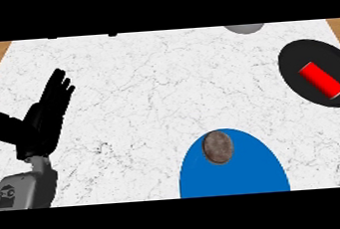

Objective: Pick the can from the plate and place it in the pan

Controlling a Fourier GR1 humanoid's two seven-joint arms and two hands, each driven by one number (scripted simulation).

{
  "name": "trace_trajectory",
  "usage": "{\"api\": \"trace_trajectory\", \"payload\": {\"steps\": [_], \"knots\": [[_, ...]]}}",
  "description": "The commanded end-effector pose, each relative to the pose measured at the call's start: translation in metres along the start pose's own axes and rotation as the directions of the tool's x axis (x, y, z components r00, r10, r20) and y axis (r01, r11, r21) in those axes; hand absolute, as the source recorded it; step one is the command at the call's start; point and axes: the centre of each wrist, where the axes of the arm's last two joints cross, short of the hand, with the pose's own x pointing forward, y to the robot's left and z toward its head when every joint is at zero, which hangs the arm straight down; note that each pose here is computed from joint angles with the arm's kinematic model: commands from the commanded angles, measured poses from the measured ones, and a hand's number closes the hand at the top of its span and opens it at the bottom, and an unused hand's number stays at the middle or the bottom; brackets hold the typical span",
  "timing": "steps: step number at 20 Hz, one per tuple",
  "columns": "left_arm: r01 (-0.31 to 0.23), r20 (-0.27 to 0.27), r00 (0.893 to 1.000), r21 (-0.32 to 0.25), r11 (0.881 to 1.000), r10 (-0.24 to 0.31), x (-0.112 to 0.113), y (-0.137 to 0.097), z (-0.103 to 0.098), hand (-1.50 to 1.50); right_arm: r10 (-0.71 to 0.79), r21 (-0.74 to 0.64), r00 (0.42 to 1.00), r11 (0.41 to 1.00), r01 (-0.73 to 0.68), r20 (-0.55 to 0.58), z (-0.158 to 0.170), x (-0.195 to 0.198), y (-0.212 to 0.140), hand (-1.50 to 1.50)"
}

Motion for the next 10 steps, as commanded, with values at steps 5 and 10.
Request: {"api": "trace_trajectory", "payload": {"steps": [5, 10], "knots": [[0.002, -0.013, 1.000, 0.012, 1.000, -0.002, -0.002, 0.007, 0.004, 0.00, -0.258, 0.062, 0.965, 0.965, 0.256, 0.039, 0.054, -0.013, -0.073, -1.50], [-0.008, 0.002, 1.000, 0.020, 1.000, 0.008, -0.001, -0.003, 0.003, 0.00, -0.252, 0.075, 0.967, 0.966, 0.248, 0.045, 0.064, -0.019, -0.078, -1.50]]}}
